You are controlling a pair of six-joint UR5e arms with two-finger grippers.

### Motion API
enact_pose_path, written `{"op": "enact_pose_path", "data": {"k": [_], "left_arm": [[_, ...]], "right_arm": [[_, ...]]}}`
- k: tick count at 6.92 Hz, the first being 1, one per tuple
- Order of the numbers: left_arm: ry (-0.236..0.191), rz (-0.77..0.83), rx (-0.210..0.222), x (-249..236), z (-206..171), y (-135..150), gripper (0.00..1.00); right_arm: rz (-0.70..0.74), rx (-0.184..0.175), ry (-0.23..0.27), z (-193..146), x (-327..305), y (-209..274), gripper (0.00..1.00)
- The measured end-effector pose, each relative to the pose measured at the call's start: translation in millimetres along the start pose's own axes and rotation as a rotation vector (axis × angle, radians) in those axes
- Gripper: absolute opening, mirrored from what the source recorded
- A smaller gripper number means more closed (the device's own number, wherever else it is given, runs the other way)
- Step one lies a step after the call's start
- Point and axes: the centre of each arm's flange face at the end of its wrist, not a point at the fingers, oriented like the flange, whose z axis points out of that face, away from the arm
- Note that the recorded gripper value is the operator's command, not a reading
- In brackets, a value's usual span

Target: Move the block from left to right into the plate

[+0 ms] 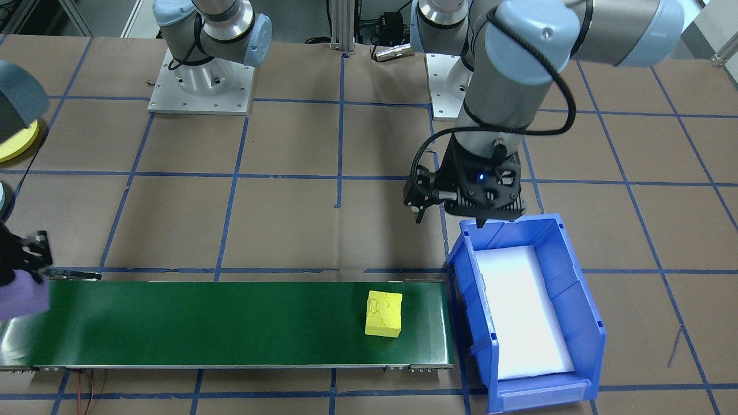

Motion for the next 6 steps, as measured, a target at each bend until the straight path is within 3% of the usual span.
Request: {"op": "enact_pose_path", "data": {"k": [1,2,4,5,6], "left_arm": [[-0.028,0.000,-0.008,-4.4,-30.0,22.9,1.00],[-0.040,0.000,-0.015,-6.6,-54.0,43.4,1.00],[-0.046,-0.043,-0.028,-31.2,-80.8,58.3,1.00],[-0.051,-0.056,-0.044,-47.5,-85.6,64.2,1.00],[-0.056,-0.047,-0.057,-62.3,-91.5,70.6,1.00]], "right_arm": [[-0.019,-0.056,-0.012,14.3,43.1,68.8,0.33],[-0.007,-0.089,-0.059,40.8,75.0,138.6,0.34],[0.015,-0.070,-0.131,89.3,106.7,248.0,0.37],[0.032,-0.068,-0.149,108.4,112.0,286.8,0.65],[0.045,-0.064,-0.173,127.6,115.0,316.0,1.00]]}}
